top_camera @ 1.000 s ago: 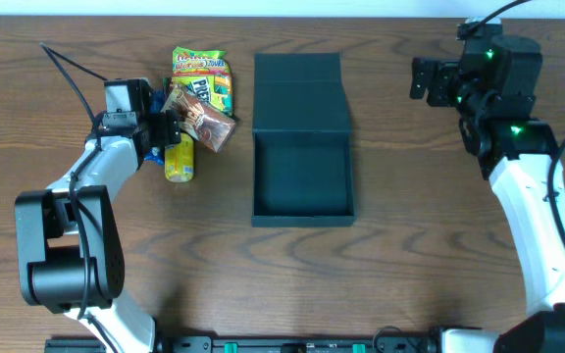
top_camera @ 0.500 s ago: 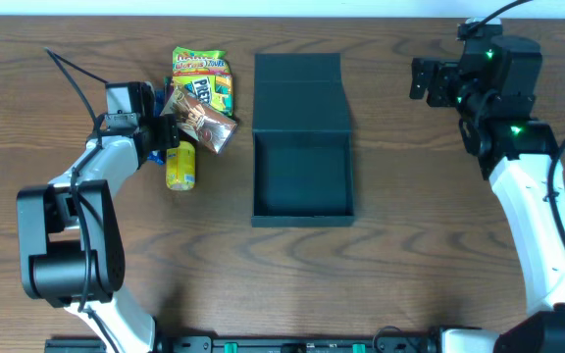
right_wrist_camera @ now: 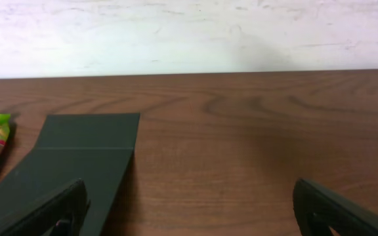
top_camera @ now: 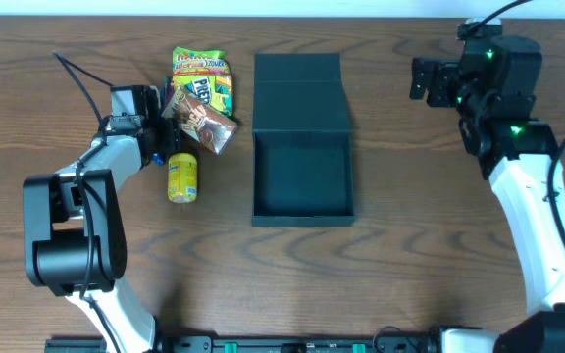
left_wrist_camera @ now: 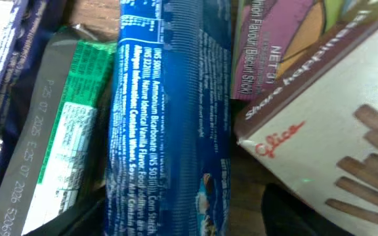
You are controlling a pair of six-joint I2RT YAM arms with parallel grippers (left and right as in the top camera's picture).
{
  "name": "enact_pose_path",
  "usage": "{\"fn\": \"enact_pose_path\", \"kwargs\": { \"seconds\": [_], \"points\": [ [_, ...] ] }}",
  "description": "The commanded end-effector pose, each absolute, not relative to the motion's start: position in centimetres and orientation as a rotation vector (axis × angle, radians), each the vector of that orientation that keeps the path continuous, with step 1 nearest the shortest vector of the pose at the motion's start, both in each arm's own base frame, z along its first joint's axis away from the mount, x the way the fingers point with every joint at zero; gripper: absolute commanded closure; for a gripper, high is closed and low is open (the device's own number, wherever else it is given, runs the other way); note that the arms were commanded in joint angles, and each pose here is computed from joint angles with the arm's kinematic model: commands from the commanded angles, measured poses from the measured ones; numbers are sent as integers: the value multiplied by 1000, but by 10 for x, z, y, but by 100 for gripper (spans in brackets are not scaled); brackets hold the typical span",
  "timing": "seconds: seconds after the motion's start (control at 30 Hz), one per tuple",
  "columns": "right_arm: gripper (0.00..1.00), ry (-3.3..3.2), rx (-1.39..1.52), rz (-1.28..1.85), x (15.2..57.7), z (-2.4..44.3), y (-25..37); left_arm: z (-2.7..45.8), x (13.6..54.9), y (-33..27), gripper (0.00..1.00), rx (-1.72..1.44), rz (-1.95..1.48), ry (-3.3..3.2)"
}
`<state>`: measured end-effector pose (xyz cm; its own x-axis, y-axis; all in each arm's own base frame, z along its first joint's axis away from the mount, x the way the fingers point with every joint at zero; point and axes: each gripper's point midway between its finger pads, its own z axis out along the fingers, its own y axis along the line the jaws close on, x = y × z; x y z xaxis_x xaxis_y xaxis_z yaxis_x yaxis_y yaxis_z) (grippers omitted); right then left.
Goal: Pack container
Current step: 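Grasp the blue biscuit pack with the left gripper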
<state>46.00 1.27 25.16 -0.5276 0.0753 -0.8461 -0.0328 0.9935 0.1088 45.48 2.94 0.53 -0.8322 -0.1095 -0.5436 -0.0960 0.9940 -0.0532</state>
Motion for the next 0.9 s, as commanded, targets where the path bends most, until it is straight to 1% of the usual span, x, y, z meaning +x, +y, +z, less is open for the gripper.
{"fn": "enact_pose_path", "kwargs": {
  "seconds": [0.0, 0.17, 0.27, 0.4, 0.57, 0.73, 0.87],
  "points": [
    [1, 2119, 44, 150, 461, 254, 14, 1, 457, 29, 34, -149, -48, 2565],
    [1, 2119, 45, 149, 461, 254, 14, 4, 459, 29, 37, -207, -64, 2554],
    [1, 2119, 45, 149, 461, 254, 14, 8, 463, 29, 43, -209, -66, 2543],
    [1, 2119, 45, 149, 461, 254, 14, 14, 470, 30, 49, -223, -71, 2522],
    [1, 2119, 44, 149, 461, 254, 14, 23, 478, 30, 50, -241, -78, 2502],
    [1, 2119, 45, 149, 461, 254, 14, 34, 485, 31, 57, -238, -78, 2484],
    [1, 2119, 45, 149, 461, 254, 13, 37, 487, 31, 59, -238, -78, 2484]
  ]
}}
